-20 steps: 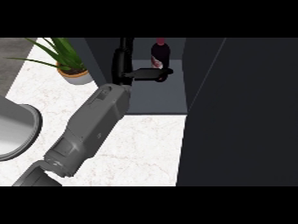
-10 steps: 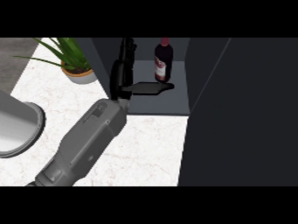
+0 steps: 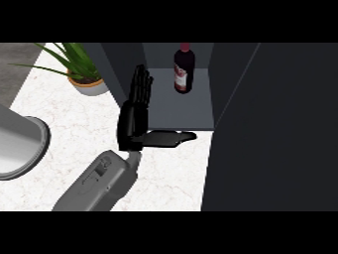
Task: Pick up the wine, place it into the cabinet and close the cabinet
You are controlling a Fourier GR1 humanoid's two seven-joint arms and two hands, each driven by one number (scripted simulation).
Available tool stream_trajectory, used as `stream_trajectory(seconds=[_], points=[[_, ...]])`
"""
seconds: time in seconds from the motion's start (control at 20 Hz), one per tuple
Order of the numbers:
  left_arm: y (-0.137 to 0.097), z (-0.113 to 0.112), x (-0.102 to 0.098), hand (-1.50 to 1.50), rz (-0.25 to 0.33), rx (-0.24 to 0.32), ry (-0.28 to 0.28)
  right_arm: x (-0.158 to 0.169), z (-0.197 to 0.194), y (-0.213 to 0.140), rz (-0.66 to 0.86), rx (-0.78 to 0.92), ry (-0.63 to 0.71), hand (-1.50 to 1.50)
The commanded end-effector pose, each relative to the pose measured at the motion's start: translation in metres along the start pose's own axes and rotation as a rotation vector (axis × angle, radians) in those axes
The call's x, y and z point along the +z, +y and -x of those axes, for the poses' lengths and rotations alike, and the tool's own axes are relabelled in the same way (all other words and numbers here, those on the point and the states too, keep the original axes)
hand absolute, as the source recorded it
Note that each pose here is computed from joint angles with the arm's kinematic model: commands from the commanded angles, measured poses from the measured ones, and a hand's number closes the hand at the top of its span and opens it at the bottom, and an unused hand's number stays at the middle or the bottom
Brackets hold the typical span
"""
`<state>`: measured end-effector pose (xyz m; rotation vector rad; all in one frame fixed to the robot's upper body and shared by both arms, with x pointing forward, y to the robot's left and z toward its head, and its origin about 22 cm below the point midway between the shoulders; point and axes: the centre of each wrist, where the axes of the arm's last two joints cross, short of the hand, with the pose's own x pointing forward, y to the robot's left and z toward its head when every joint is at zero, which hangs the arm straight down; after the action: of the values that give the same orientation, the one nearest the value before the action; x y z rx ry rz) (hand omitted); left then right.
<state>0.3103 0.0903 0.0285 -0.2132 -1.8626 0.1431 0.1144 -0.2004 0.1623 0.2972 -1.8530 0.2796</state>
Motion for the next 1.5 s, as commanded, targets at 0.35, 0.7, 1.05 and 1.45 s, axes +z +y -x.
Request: stream_trajectory(seconds=[0.35, 0.7, 1.05, 1.45], points=[[0.027, -0.031, 0.082, -1.5, 0.021, 0.034, -0.022, 0.028, -0.055, 0.006, -0.096, 0.019, 0.0, 1.5], [0.046, -0.045, 0.124, -1.5, -0.027, 0.009, -0.042, 0.023, -0.041, 0.018, -0.426, -0.007, 0.093, 1.5], [0.093, -0.068, 0.142, -1.5, -0.027, -0.029, -0.039, 0.022, -0.046, 0.041, -0.532, -0.023, 0.043, 1.5], [0.127, -0.094, 0.149, -1.5, -0.063, -0.022, -0.054, 0.004, -0.042, 0.065, -0.579, -0.066, 0.064, 1.5]])
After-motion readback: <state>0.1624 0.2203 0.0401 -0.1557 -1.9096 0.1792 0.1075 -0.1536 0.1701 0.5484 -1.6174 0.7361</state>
